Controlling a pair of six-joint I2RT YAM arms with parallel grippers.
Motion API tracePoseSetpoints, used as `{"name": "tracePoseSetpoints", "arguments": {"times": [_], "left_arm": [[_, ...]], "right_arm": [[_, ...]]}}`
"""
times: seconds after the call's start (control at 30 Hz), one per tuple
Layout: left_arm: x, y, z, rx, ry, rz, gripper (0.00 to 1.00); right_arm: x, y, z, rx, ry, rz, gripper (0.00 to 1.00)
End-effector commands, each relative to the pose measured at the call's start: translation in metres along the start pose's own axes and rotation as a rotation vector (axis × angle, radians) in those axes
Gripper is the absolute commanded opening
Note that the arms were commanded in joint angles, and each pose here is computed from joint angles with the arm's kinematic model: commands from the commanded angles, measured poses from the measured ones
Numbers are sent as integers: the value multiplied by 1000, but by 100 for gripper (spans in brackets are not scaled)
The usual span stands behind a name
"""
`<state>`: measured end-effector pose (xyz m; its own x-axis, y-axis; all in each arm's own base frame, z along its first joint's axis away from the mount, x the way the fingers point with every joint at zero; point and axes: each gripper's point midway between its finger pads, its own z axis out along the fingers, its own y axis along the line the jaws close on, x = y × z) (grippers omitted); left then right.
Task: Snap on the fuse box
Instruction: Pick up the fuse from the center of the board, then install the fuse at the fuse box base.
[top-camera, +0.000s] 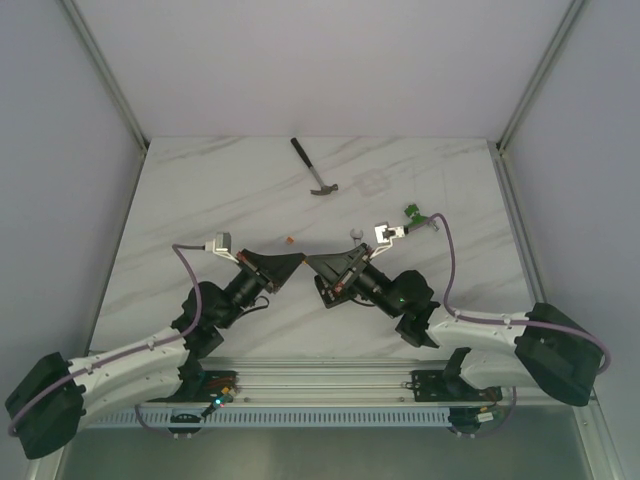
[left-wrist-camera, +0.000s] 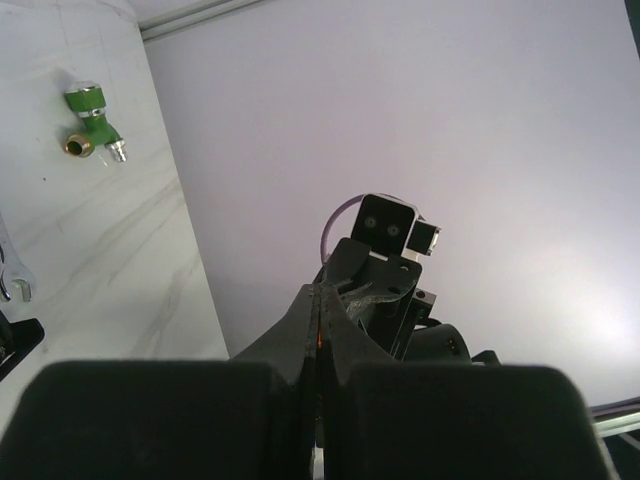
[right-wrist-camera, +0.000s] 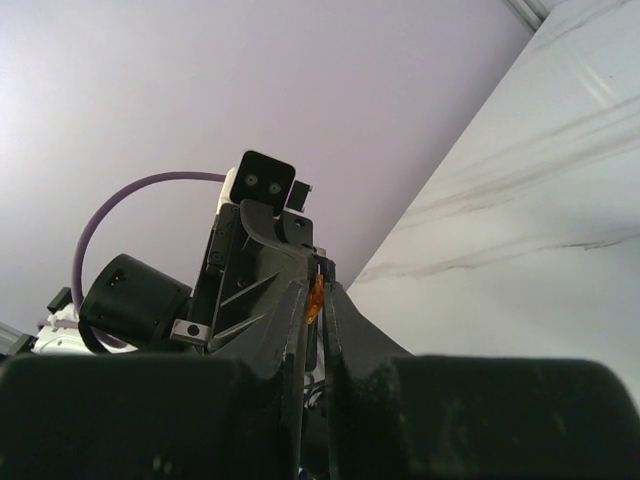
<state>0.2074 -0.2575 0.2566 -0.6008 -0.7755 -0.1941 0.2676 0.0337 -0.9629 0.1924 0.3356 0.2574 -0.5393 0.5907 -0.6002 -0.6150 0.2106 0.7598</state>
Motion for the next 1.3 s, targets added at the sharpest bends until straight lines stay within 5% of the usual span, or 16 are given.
{"name": "tracePoseSetpoints", "arguments": {"times": [0.0,0.3,0.77,0.87,1.27], "left_arm": [[-9,7,-2,-34,-53,-9,0],[-38,72,-26,-318,-193,144,35],[-67,131,-68,-669,-184,566,92],[-73,140,-76,-733,-178,638,100],[-86,158,-82,-903,-104,885,100]], "right_arm": [[-7,3,-3,-26,-16,-21,6],[-5,-35,-10,164,111,-152,0],[14,-120,-57,680,639,-459,0],[17,-131,-65,750,754,-509,0],[30,-163,-84,917,1072,-595,0]]}}
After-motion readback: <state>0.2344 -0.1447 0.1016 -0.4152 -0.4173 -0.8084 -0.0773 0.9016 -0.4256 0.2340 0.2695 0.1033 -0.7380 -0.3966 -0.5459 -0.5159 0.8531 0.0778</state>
